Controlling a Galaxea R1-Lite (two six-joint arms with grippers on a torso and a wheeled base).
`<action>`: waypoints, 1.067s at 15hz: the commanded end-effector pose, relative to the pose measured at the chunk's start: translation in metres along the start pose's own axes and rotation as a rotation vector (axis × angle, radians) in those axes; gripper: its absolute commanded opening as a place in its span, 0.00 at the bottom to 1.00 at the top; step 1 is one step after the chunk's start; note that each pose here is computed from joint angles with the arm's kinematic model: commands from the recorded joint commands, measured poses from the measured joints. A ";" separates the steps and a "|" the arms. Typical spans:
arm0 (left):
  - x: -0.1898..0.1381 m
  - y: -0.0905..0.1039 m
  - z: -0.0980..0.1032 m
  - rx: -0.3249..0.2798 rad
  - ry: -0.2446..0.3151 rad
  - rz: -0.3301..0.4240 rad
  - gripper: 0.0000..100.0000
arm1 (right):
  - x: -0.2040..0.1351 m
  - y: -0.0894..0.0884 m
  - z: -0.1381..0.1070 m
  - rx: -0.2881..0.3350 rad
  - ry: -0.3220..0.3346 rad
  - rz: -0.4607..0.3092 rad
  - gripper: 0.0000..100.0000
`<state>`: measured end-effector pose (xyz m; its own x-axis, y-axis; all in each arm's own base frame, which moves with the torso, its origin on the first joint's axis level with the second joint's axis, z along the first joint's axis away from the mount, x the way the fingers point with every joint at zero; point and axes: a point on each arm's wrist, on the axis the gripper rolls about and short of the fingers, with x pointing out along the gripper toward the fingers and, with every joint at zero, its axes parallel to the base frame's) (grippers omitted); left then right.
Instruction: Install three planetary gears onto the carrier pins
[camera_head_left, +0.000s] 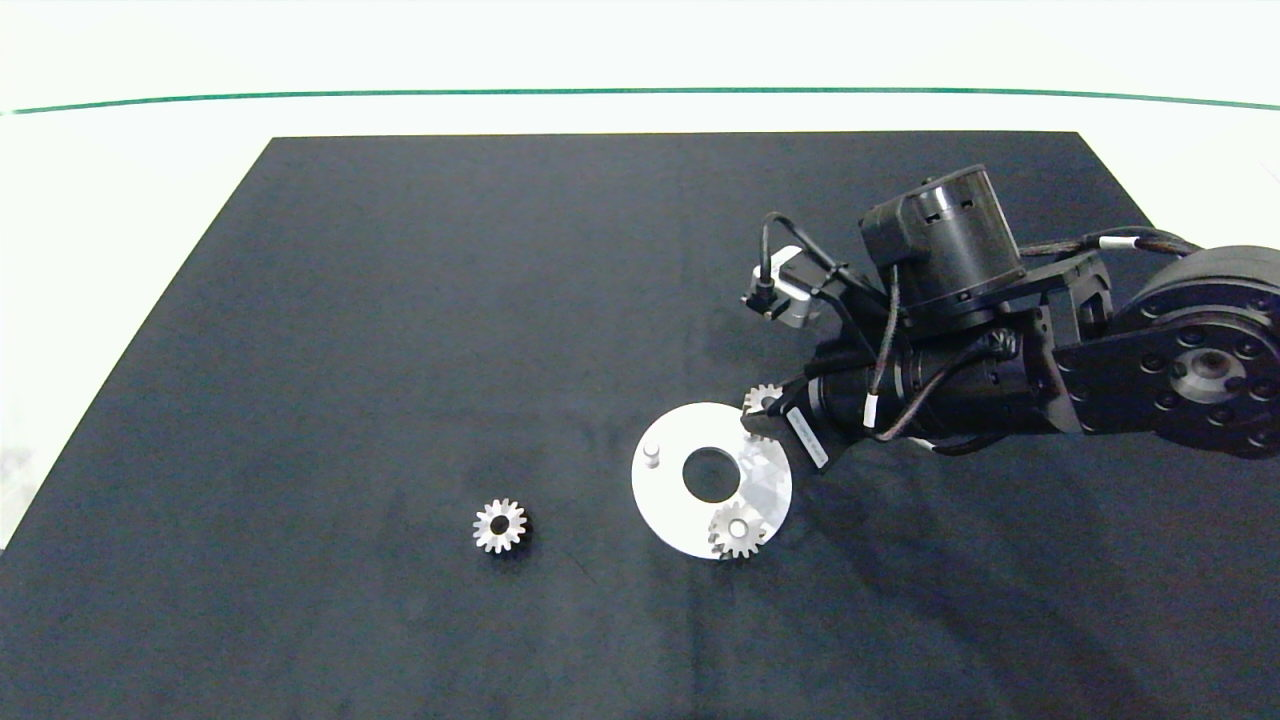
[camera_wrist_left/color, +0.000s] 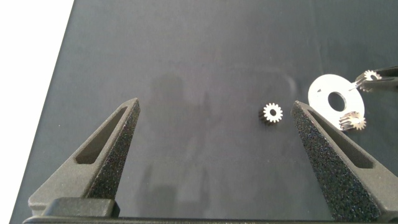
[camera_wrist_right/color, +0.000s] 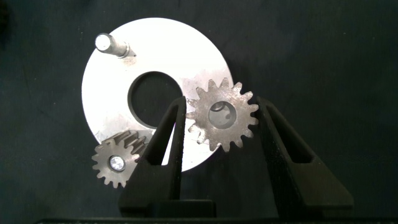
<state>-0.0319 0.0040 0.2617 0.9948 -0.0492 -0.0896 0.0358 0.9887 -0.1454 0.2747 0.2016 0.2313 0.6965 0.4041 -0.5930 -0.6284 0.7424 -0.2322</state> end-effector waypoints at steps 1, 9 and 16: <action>0.000 0.000 0.000 -0.001 0.002 0.001 1.00 | 0.004 0.000 0.001 -0.001 -0.002 -0.002 0.13; 0.000 0.000 0.000 -0.001 0.002 -0.001 1.00 | 0.014 0.002 -0.001 -0.003 0.004 -0.001 0.13; 0.000 0.000 0.000 -0.001 0.002 -0.001 1.00 | 0.017 0.002 -0.004 -0.002 0.016 0.001 0.13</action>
<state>-0.0320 0.0040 0.2620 0.9948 -0.0507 -0.0883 0.0374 0.9887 -0.1454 0.2837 0.2071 0.2185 0.6922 0.3976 -0.6023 -0.6283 0.7427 -0.2317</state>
